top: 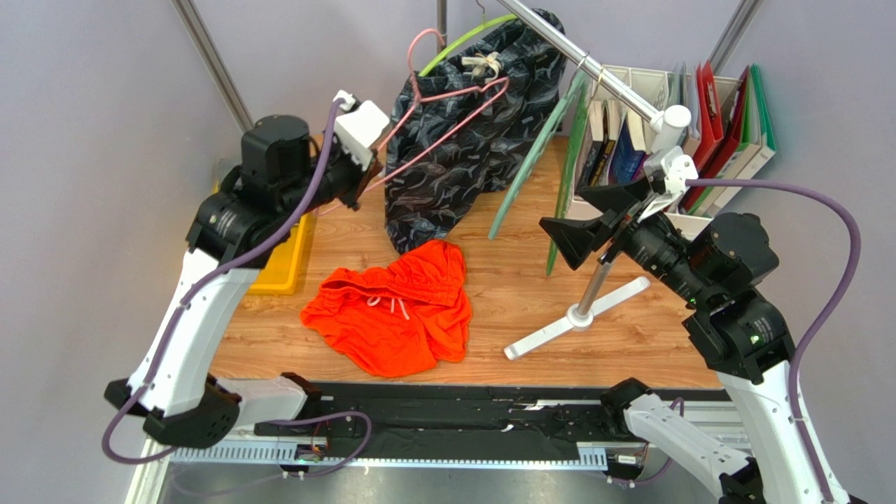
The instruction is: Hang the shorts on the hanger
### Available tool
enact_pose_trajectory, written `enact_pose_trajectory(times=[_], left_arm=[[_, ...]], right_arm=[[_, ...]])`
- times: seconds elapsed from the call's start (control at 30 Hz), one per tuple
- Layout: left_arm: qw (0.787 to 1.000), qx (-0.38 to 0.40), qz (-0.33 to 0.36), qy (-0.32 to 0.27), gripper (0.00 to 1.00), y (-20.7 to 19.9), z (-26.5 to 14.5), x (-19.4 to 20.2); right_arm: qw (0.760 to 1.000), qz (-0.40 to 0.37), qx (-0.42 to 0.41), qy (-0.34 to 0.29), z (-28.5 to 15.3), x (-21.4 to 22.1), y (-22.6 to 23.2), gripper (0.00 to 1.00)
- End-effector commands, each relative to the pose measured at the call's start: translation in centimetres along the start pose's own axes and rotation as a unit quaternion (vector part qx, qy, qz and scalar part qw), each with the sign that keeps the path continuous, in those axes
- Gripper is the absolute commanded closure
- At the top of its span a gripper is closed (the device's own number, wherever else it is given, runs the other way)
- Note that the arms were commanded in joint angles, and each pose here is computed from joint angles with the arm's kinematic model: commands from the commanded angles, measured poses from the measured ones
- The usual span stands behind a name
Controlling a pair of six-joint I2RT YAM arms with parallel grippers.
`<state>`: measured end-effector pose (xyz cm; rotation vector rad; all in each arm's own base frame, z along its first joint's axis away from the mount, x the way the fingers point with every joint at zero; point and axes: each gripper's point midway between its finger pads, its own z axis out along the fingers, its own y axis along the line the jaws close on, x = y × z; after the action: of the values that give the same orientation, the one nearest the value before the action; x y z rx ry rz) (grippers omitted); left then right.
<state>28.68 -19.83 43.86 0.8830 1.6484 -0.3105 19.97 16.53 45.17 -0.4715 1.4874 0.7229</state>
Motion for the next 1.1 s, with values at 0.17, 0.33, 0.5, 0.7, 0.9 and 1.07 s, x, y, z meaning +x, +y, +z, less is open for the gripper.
enact_pose_trajectory(times=[0.17, 0.33, 0.5, 0.7, 0.9, 1.07], left_arm=[[0.997, -0.054, 0.052, 0.010, 1.00, 0.5, -9.8, 4.8], [0.994, -0.025, 0.079, 0.071, 1.00, -2.0, -13.0, 10.8], [0.989, 0.037, 0.083, 0.119, 1.00, -5.7, -15.7, 15.8], [0.987, 0.113, 0.053, 0.101, 1.00, -9.4, -15.6, 17.5], [0.983, 0.144, 0.064, 0.093, 1.00, -10.4, -15.0, 18.4], [0.984, 0.149, 0.073, 0.064, 1.00, -11.0, -15.1, 17.9]], right_arm=[[0.992, -0.104, -0.077, -0.003, 0.0, -2.8, 2.2, 0.09], [0.985, -0.125, -0.113, 0.042, 1.5, -1.8, 2.6, 0.08], [0.968, -0.144, -0.179, 0.104, 3.6, 0.1, 4.8, 0.00], [0.931, -0.211, -0.279, 0.108, 5.3, 2.9, 10.4, 0.00], [0.911, -0.181, -0.360, 0.085, 6.8, 4.2, 16.9, 0.02], [0.895, -0.164, -0.407, 0.079, 8.2, 6.8, 20.5, 0.04]])
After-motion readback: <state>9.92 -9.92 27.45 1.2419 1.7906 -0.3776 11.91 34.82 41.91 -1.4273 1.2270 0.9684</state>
